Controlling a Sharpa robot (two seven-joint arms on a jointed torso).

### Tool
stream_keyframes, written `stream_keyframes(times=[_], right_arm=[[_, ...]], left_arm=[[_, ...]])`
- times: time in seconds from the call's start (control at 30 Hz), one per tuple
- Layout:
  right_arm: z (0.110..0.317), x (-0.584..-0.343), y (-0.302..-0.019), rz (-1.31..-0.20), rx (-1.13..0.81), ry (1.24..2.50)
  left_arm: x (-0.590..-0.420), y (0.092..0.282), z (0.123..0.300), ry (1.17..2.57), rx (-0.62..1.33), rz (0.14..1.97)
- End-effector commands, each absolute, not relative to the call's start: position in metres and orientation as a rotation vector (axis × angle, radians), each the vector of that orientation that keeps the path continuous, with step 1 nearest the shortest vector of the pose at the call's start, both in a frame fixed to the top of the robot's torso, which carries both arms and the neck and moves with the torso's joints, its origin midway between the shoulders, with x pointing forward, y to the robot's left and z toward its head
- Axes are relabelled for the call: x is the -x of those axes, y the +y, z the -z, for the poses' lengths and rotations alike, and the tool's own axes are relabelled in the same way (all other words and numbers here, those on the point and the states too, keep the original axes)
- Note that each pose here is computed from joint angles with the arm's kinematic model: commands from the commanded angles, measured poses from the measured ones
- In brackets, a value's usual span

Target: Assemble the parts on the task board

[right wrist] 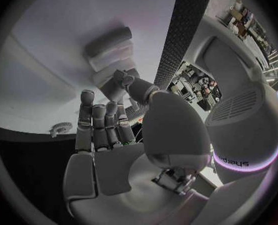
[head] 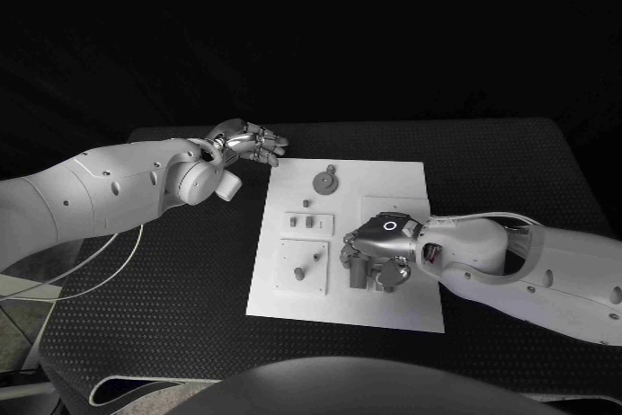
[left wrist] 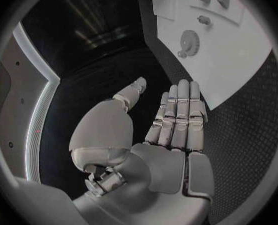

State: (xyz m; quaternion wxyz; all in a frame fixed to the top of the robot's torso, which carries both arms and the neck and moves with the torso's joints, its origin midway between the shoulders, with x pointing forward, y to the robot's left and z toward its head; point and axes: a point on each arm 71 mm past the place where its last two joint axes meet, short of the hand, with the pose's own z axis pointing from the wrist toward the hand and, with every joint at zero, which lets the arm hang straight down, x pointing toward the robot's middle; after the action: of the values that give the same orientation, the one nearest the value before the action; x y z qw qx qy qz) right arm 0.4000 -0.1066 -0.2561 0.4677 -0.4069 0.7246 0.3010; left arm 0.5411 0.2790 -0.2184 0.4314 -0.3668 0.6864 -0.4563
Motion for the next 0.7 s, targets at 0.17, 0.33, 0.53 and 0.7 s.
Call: stream_keyframes(times=[0.17,0.33,0.53,0.7], right_arm=[[0.2596,-0.3973,-0.1066,-0.748,1.02,1.797],[0.2586,-0.398,-0.1071,-0.765,1.009,1.783],[0.2569,-0.3989,-0.1074,-0.784,0.98,1.766],[0.2561,-0.3994,-0.1083,-0.787,0.973,1.756]], left_arm=[[-0.5405,0.2769,0.2184,1.723,0.902,1.153],[-0.5405,0.2769,0.2185,1.724,0.902,1.153],[-0.5405,0.2768,0.2189,1.727,0.902,1.153],[-0.5404,0.2772,0.2192,1.728,0.903,1.152]])
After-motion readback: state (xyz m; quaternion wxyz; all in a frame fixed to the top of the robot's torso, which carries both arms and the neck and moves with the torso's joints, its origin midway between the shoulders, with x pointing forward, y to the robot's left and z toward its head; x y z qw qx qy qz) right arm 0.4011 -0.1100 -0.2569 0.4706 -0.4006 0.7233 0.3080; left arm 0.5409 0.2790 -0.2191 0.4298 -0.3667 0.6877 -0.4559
